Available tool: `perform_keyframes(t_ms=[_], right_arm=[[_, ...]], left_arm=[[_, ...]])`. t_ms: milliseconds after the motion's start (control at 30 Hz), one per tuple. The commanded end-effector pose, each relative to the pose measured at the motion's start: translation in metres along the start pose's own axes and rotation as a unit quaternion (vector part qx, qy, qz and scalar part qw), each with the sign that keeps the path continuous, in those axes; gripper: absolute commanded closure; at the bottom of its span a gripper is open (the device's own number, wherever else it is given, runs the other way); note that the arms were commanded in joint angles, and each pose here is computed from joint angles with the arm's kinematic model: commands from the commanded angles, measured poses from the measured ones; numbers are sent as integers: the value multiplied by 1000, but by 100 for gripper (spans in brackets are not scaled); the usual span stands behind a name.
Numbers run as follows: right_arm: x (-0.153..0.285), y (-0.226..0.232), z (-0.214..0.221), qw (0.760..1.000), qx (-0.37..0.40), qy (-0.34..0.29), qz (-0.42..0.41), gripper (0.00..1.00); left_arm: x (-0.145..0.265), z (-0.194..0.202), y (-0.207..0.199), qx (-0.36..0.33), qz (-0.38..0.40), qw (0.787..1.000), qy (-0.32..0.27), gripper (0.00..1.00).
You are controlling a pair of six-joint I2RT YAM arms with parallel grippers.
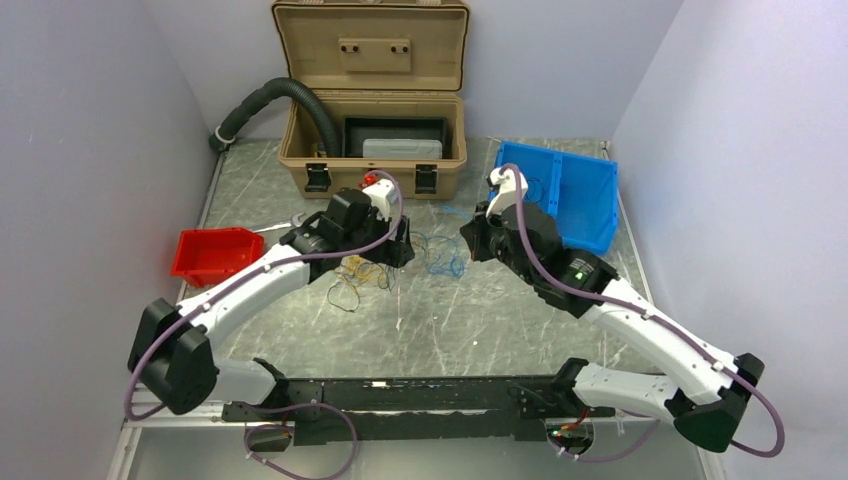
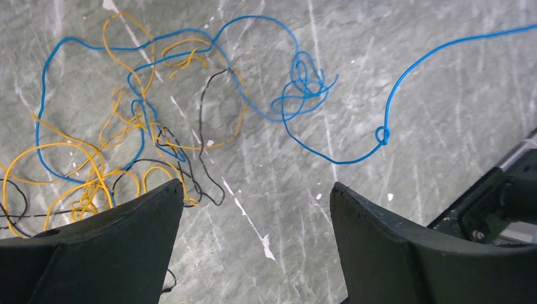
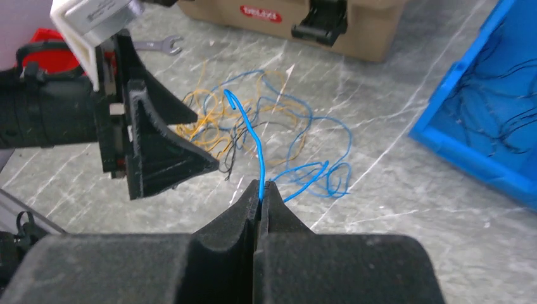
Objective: Untangle the cables
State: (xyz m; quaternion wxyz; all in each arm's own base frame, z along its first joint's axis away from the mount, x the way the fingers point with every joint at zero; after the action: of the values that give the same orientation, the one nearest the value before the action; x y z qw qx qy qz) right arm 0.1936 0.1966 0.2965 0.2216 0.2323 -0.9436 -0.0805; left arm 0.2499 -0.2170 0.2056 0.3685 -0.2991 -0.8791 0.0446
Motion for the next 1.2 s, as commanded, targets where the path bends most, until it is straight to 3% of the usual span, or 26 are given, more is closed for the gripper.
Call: perform_keyframes(t_ms=[0, 433, 567, 700, 767, 900, 1067, 1167], right_arm=[[27, -6, -34, 999, 26, -29, 31, 100], [89, 4, -115, 988, -9, -152, 0, 100], [103, 11, -139, 982, -14, -185, -17, 100], [113, 17, -160, 976, -18, -215, -32, 100], [117, 19, -167, 973, -20, -225, -36, 100], [127, 21, -183, 966, -28, -252, -42, 100], [172, 19, -226, 939, -52, -336, -46, 100], [201, 9, -246, 920, -67, -386, -22, 100]], left_arm=[[19, -17, -16, -15, 66, 995, -73, 12], [28, -25, -52, -70, 235, 954, -171, 15], [16, -31, -63, -89, 246, 944, -201, 17], [9, -40, -83, -131, 260, 920, -263, 17], [-3, -40, -92, -143, 274, 911, -273, 18], [-39, -36, -99, -137, 274, 921, -242, 22], [-86, -10, -92, -88, 265, 940, -194, 33], [-101, 8, -89, -59, 275, 944, -171, 63]])
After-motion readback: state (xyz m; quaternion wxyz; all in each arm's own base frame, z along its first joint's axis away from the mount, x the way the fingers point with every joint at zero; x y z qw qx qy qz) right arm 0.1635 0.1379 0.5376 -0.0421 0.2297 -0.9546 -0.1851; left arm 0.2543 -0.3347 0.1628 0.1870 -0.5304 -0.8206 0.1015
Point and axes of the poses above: each gripper's point midway between its finger pads, its own x axis back along the fingers, its own y axis along the line the jaws close on, z = x × y, the point moved 7 cm from there along x, back along the fingers, and after that the axes turned 1 degree about -x, right-handed, at the moved point
